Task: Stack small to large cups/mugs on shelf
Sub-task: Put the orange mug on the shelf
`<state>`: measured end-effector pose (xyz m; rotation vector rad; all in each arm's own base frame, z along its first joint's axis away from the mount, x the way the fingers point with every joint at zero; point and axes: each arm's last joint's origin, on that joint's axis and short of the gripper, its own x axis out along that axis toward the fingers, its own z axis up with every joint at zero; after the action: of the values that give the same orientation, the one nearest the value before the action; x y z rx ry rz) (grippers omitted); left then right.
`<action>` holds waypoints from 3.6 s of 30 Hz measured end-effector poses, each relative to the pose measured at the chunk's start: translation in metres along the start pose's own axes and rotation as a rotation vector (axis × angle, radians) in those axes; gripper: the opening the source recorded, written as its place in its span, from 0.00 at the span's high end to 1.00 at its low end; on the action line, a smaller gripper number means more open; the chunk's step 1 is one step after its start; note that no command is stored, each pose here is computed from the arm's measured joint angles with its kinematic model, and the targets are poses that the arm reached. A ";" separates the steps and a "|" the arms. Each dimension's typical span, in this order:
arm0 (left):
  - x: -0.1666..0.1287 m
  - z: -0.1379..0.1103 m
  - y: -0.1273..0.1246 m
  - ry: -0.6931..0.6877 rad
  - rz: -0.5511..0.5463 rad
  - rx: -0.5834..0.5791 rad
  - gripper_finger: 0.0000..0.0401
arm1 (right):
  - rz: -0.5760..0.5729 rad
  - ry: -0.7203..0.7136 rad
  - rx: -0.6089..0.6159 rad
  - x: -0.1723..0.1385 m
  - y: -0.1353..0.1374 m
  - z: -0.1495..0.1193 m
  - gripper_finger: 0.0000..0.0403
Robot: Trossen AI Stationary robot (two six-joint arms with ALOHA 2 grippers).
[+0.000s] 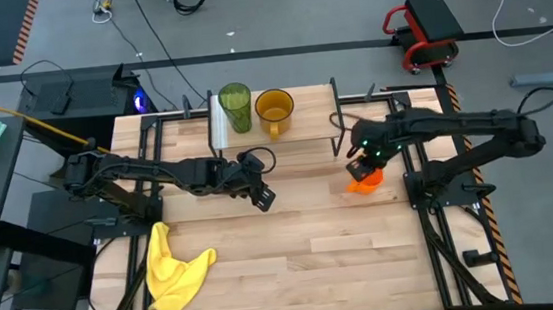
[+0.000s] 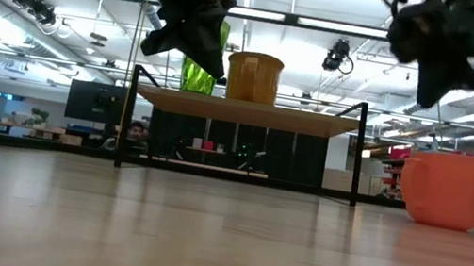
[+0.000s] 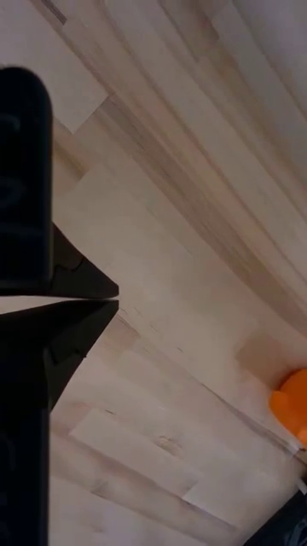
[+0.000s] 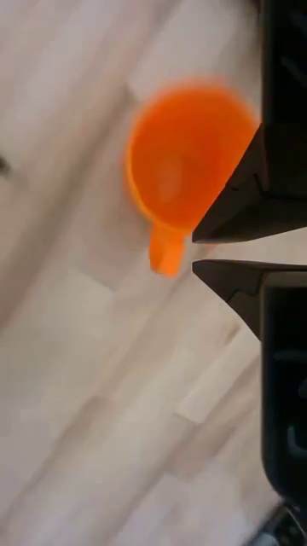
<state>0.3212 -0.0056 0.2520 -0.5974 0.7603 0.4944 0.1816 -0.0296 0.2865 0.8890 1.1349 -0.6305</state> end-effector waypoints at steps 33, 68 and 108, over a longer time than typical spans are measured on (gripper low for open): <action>0.003 0.003 -0.003 0.033 -0.100 0.132 0.89 | 0.083 -0.228 0.610 0.006 -0.070 -0.076 0.88; 0.005 0.012 0.005 0.063 -0.159 0.152 0.89 | -0.187 -0.558 0.782 0.058 -0.029 -0.053 0.98; 0.005 0.011 0.005 0.068 -0.158 0.189 0.88 | -0.101 -0.472 0.721 0.081 -0.004 -0.045 0.99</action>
<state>0.3266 0.0064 0.2524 -0.4950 0.8070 0.2542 0.1817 0.0070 0.2018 1.2027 0.5149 -1.3006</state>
